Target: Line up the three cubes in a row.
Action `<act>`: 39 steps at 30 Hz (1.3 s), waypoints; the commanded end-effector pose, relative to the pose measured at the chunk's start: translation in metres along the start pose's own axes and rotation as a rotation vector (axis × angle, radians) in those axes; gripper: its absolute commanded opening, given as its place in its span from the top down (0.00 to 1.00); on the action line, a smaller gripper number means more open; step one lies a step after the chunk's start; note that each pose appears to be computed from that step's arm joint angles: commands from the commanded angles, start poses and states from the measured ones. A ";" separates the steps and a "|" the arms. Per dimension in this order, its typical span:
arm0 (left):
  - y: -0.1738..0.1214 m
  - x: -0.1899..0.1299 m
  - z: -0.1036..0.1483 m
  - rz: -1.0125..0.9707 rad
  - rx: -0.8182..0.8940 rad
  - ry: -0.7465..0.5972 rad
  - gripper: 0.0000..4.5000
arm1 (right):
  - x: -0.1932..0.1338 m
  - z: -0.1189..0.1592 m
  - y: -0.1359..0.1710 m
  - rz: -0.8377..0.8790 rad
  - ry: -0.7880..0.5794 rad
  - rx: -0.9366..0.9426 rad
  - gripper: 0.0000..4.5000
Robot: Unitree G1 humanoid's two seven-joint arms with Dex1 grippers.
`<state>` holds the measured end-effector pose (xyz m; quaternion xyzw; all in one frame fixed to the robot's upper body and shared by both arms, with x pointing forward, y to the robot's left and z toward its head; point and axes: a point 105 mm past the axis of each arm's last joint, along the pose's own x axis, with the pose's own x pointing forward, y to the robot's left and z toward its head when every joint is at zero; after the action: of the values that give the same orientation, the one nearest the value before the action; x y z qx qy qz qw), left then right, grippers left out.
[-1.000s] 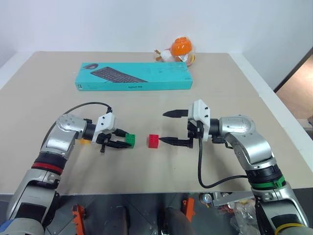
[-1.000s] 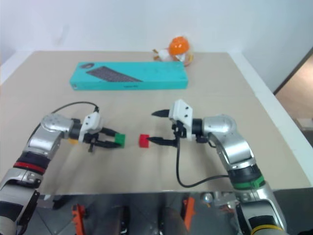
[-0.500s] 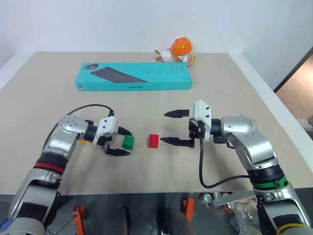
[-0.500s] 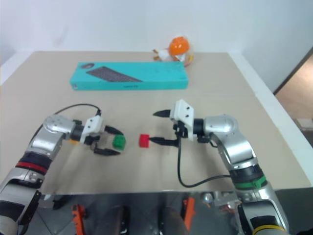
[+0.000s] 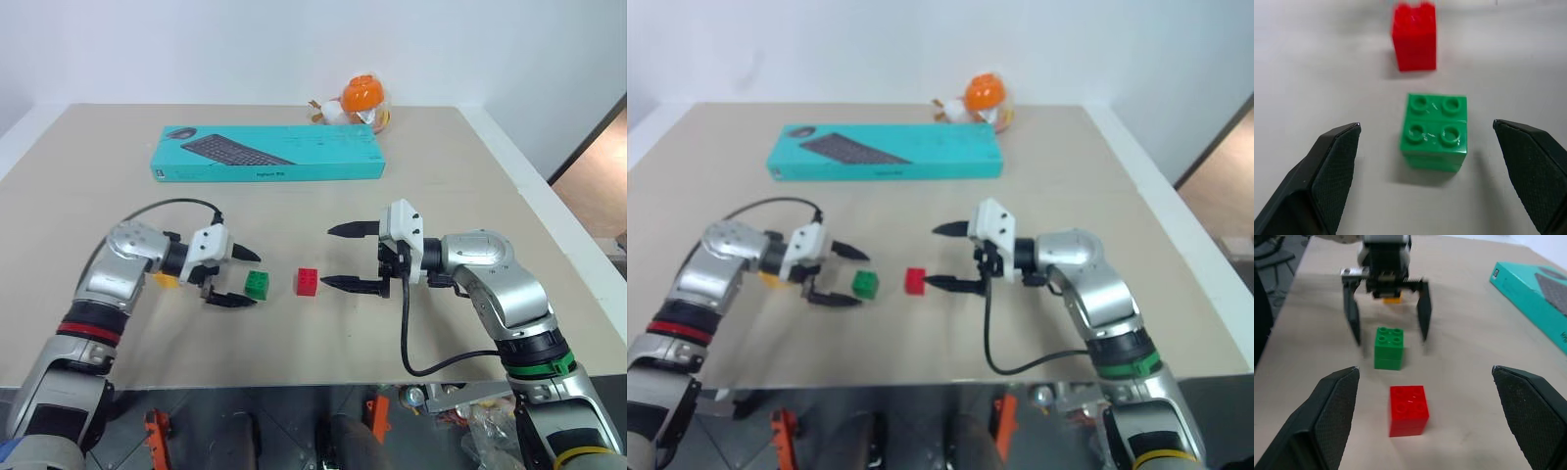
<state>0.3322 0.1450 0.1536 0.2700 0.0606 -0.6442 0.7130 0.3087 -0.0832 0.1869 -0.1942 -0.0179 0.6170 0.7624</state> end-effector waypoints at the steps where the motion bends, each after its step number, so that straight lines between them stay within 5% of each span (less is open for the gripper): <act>1: 0.011 -0.022 0.030 0.122 -0.006 -0.089 0.00 | -0.005 0.017 0.002 0.019 -0.029 -0.042 0.00; 5: 0.016 -0.041 0.044 0.265 -0.073 -0.146 0.00 | -0.007 0.016 0.003 0.026 -0.026 -0.040 0.00; 12: 0.021 -0.089 0.024 0.703 -0.188 -0.187 0.00 | -0.004 0.011 0.007 0.056 -0.021 -0.046 0.00; 23: -0.028 -0.099 -0.011 1.333 -0.375 -0.264 0.00 | 0.001 0.007 0.006 0.094 -0.015 -0.061 0.00; 39: -0.047 -0.074 -0.058 1.448 -0.632 -0.146 0.00 | 0.001 0.006 0.003 0.095 -0.005 -0.080 0.00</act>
<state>0.2914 0.2336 0.1194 -0.0170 0.0042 0.0009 0.9998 0.3054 -0.0813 0.1791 -0.2111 -0.0110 0.6521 0.7281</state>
